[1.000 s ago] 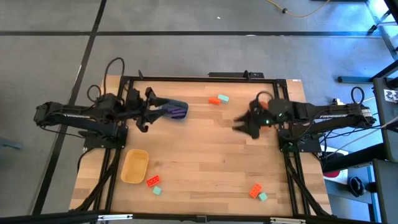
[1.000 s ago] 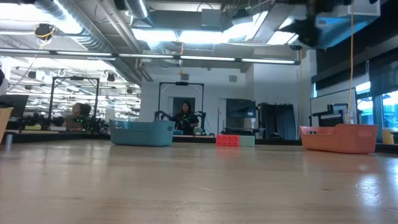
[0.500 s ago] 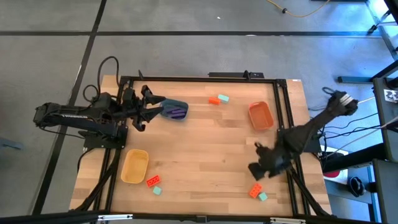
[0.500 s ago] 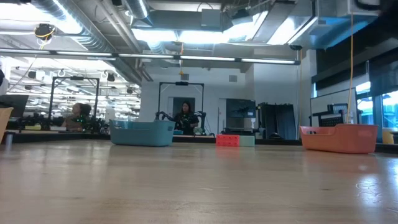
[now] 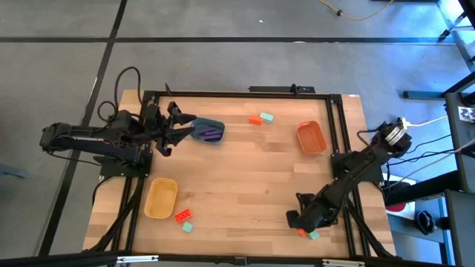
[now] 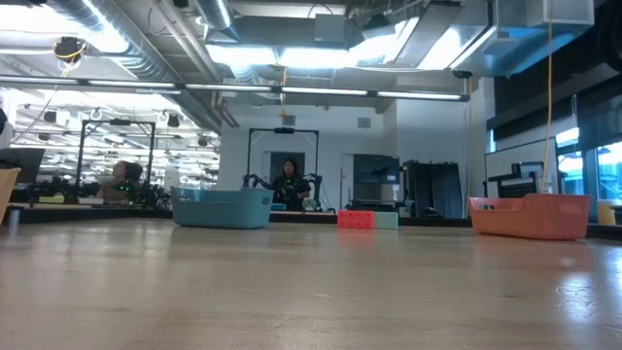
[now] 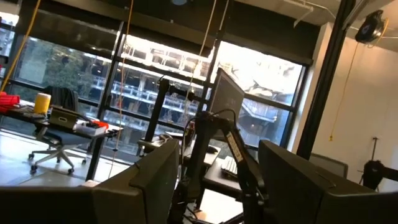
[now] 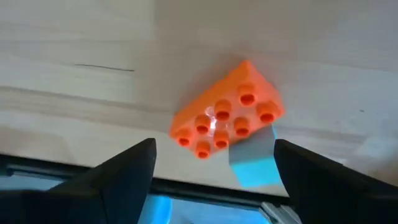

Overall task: Sort & place blocks by color
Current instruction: Put the right orange 8 stud game piece into the orange bin, then put the top center orange 8 stud game piece into the orange bin

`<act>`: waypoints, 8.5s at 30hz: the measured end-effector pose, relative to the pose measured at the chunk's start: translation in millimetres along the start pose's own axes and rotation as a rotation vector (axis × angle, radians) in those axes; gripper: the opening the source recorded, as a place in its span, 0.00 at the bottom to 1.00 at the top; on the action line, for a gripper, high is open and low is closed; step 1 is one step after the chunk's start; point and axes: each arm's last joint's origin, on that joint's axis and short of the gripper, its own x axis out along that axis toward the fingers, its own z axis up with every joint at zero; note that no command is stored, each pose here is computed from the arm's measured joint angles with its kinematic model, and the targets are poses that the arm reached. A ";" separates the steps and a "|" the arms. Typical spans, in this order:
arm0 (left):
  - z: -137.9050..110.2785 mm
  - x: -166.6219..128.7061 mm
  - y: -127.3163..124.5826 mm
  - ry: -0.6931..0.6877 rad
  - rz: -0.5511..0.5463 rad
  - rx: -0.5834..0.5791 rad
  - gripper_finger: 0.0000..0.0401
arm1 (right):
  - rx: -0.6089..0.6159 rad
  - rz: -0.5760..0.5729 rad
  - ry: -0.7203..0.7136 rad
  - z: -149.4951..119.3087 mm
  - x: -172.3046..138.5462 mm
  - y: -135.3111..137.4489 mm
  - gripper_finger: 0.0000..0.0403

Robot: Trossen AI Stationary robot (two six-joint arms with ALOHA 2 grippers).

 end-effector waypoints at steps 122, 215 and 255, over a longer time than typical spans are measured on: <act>-26.4 9.0 9.1 0.161 0.129 -0.164 0.53 | -1.347 1.092 -1.033 173.6 -224.4 106.9 0.35; -34.6 17.6 51.9 0.263 0.128 -0.020 0.00 | -0.289 -0.129 -0.562 271.8 -118.6 -75.8 0.36; -35.3 17.5 50.9 0.279 0.098 -0.045 0.00 | -1.141 1.063 -1.308 158.6 -273.1 -15.2 0.87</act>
